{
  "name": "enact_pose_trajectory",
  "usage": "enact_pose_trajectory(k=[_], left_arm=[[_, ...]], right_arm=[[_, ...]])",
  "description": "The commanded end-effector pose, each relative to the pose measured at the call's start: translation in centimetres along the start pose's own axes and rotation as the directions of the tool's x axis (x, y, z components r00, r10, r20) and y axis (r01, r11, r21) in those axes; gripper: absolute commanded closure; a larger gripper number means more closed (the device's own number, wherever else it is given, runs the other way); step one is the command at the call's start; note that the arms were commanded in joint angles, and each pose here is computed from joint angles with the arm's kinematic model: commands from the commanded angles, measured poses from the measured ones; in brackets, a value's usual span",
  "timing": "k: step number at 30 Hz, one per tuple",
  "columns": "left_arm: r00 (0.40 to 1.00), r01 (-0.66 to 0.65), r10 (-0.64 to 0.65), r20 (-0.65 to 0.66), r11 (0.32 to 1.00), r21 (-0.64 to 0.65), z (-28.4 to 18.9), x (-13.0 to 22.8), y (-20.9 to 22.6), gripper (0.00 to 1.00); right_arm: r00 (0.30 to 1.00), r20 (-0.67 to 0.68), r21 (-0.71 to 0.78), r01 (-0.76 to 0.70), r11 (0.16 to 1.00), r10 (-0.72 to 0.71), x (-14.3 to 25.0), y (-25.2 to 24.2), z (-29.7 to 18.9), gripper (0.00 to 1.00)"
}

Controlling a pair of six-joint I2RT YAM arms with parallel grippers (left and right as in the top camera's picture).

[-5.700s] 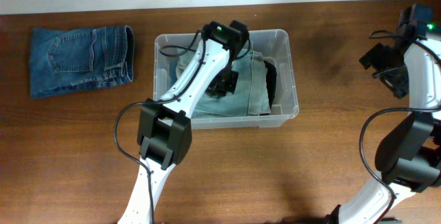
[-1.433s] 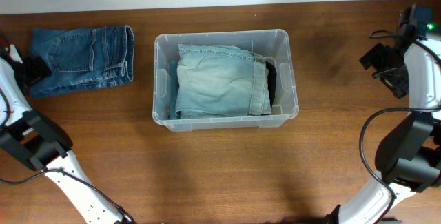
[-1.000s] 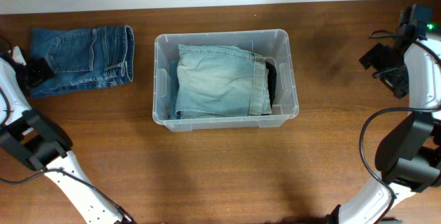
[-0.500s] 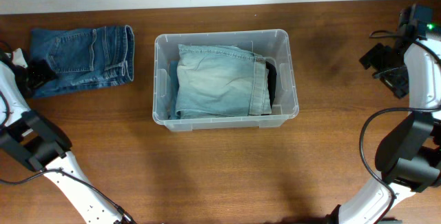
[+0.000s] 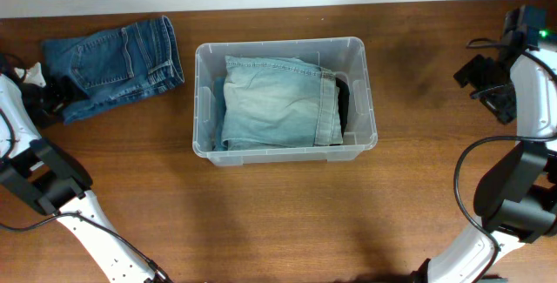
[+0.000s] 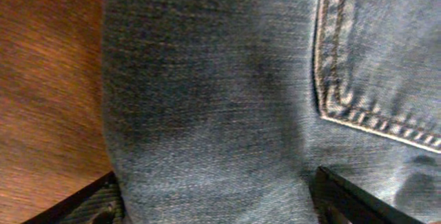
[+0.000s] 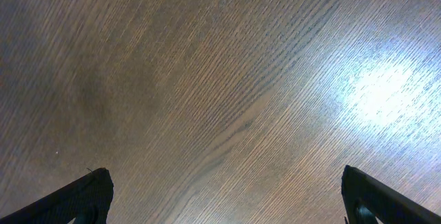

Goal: Pack container
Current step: 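Grasp the folded dark-blue jeans' edge with left gripper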

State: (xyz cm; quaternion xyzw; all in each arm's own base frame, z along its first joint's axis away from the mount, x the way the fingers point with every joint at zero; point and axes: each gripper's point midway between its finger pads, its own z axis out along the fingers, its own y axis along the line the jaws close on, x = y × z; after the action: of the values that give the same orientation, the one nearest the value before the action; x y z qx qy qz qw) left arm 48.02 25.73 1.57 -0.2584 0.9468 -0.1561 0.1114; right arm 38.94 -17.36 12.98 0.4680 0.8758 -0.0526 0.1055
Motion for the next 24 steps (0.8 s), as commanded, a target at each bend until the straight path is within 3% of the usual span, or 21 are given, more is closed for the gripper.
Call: enact_pose_trajectory(k=[1,13,24], left_arm=[[0.995,0.026,-0.021,-0.095,0.998,0.059,4.7,2.0,0.0,0.08],[0.994,0.105,-0.103,-0.042,0.993,0.051,3.0,1.3,4.8,0.05],[0.994,0.098,-0.091,-0.062,0.986,0.134,4.8,1.4,3.0,0.05]], right_arm=[[1.0,0.003,0.015,-0.015,1.0,0.015,-0.2,-0.4,0.2,0.02],[1.0,0.003,0.015,-0.015,1.0,0.015,-0.2,-0.4,0.2,0.02],[1.0,0.003,0.015,-0.015,1.0,0.015,-0.2,-0.4,0.2,0.02]])
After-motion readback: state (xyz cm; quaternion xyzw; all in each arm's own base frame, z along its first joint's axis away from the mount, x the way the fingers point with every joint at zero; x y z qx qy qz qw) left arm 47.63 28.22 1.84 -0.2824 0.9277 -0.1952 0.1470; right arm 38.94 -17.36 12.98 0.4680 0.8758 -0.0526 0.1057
